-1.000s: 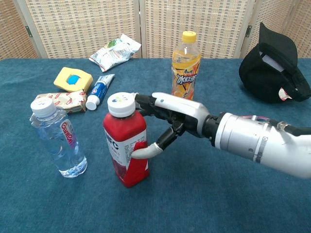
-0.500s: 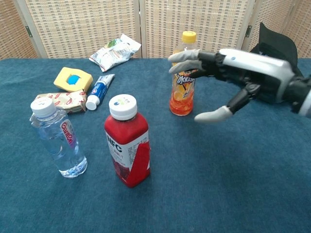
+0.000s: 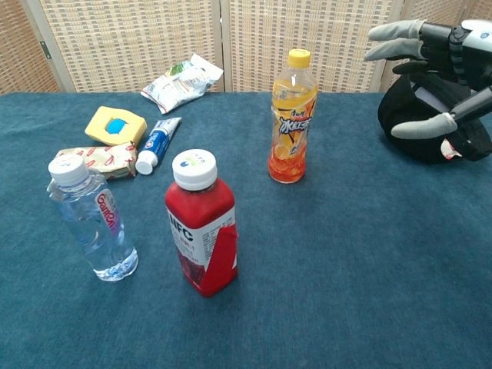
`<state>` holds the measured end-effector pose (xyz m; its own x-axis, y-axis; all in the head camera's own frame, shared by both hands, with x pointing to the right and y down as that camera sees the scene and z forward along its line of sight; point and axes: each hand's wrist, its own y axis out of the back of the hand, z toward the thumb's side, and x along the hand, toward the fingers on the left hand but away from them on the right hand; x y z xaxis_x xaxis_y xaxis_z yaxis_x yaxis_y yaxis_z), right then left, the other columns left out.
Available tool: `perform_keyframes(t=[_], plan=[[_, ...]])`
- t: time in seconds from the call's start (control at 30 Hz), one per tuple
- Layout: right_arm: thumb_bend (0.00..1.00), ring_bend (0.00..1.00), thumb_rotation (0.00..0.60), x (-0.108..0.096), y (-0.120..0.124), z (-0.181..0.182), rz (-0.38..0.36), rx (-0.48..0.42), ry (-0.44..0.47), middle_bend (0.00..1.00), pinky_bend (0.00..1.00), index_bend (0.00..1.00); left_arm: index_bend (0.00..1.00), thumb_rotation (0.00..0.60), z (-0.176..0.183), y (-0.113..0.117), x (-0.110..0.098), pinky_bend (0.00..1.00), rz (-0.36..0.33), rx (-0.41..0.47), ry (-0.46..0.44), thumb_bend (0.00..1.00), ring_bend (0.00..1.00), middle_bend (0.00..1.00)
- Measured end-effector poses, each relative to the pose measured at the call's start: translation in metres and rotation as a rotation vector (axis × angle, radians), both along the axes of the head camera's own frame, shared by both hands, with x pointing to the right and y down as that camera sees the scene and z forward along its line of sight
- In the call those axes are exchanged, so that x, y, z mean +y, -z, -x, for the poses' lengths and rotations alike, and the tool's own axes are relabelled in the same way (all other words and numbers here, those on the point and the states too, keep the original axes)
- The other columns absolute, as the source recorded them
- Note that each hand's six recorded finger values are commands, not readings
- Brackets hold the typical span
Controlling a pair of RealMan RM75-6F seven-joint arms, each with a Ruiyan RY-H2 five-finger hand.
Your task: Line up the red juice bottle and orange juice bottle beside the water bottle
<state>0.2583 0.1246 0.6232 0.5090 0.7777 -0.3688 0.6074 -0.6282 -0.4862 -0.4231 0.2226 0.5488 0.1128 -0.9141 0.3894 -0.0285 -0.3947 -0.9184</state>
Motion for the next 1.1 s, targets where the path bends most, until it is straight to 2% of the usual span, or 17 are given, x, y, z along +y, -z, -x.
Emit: perform_keyframes(t=[0.17, 0.4, 0.73, 0.93, 1.1], plan=[[0.0, 0.01, 0.6, -0.012, -0.02, 0.004, 0.059, 0.0, -0.053, 0.06, 0.08, 0.04, 0.0, 0.6, -0.001, 0.0, 0.001, 0.0, -0.001, 0.006, -0.001, 0.22, 0.0, 0.0], [0.0, 0.01, 0.6, -0.032, -0.049, 0.023, 0.095, -0.029, -0.1, 0.04, 0.08, 0.02, 0.0, 0.6, 0.002, 0.0, 0.002, 0.0, 0.001, 0.003, 0.007, 0.22, 0.0, 0.0], [0.0, 0.01, 0.6, -0.05, -0.089, 0.058, 0.178, -0.086, -0.132, 0.04, 0.08, 0.02, 0.0, 0.6, 0.005, -0.001, 0.002, 0.0, 0.002, 0.002, 0.015, 0.22, 0.0, 0.0], [0.0, 0.01, 0.6, -0.055, -0.104, 0.081, 0.223, -0.141, -0.143, 0.08, 0.08, 0.02, 0.0, 0.6, 0.008, -0.002, 0.002, 0.0, 0.004, 0.002, 0.018, 0.22, 0.0, 0.0], [0.0, 0.01, 0.6, -0.058, -0.112, 0.091, 0.237, -0.148, -0.141, 0.09, 0.08, 0.02, 0.0, 0.6, 0.012, -0.002, 0.001, 0.0, 0.006, -0.003, 0.024, 0.22, 0.0, 0.0]])
